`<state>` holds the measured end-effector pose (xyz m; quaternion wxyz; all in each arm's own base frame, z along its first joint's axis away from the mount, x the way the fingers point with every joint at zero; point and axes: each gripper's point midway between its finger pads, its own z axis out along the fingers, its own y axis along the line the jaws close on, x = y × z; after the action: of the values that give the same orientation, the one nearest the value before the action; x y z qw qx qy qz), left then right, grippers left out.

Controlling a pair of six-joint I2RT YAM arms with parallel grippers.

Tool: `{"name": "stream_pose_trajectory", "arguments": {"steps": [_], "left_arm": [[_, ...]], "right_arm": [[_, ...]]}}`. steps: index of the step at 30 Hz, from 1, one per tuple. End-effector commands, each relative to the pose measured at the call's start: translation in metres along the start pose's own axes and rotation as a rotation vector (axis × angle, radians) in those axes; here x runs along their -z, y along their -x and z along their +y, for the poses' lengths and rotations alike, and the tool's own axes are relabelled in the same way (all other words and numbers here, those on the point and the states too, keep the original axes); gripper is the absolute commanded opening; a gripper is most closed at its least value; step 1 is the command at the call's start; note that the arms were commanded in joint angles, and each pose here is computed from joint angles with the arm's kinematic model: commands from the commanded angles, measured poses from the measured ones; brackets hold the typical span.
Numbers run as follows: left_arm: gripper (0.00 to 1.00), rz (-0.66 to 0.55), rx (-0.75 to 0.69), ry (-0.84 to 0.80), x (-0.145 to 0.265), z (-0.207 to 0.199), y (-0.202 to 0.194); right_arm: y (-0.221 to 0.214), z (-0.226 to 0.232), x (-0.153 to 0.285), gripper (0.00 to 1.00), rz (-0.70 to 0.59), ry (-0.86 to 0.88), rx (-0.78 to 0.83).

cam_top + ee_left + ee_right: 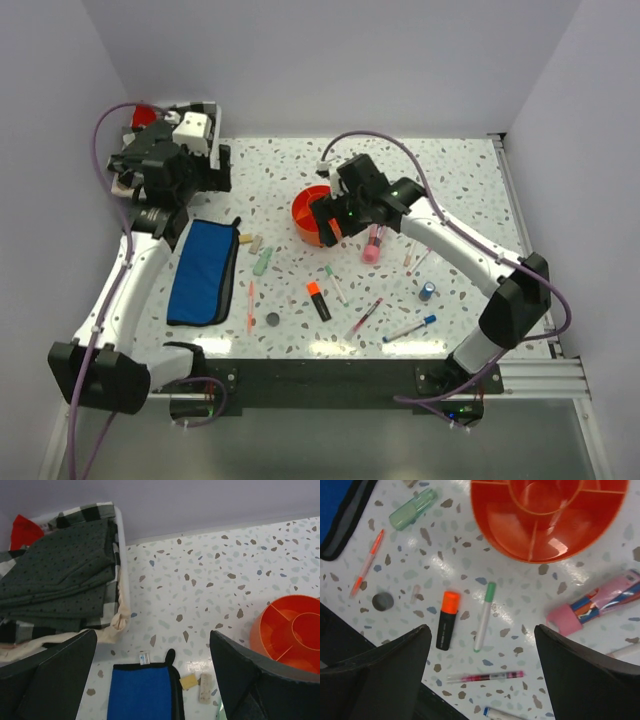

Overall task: Sort the stationery into containers
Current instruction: Pick up the pen from the center of the board.

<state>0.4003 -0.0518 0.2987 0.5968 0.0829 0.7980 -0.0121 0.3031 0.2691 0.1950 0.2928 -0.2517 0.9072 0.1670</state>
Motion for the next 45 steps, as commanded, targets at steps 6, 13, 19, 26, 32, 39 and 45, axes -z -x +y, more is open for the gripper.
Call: {"name": "stream_pose_trajectory", "arguments": {"steps": [6,13,19,26,32,39,45], "left_arm": [[1.00,0.008,0.158,0.212,0.042,0.060,-0.021],[1.00,-0.049,0.086,0.283,0.061,0.080,-0.006],[1.00,-0.070,0.086,0.271,0.070,0.077,-0.001],[1.00,-0.060,0.102,0.248,0.075,0.071,-0.005],[1.00,-0.051,0.121,0.239,0.076,0.067,-0.012],[1.00,-0.045,0.154,0.229,0.078,0.064,-0.016],[1.00,-0.033,0.149,0.221,0.081,0.062,-0.018]], "right_arm": [[-0.030,0.056,-0.054,0.79,0.162,-0.023,0.022],[-0.082,0.071,-0.081,0.71,0.279,-0.065,-0.021],[-0.111,0.082,-0.100,0.67,0.329,-0.071,-0.013],[-0.132,0.086,-0.123,0.63,0.375,-0.101,0.008],[-0.139,0.078,-0.129,0.62,0.386,-0.132,0.026],[-0.152,0.071,-0.140,0.56,0.402,-0.158,0.028],[-0.148,0.072,-0.151,0.13,0.394,-0.166,0.060]]}}
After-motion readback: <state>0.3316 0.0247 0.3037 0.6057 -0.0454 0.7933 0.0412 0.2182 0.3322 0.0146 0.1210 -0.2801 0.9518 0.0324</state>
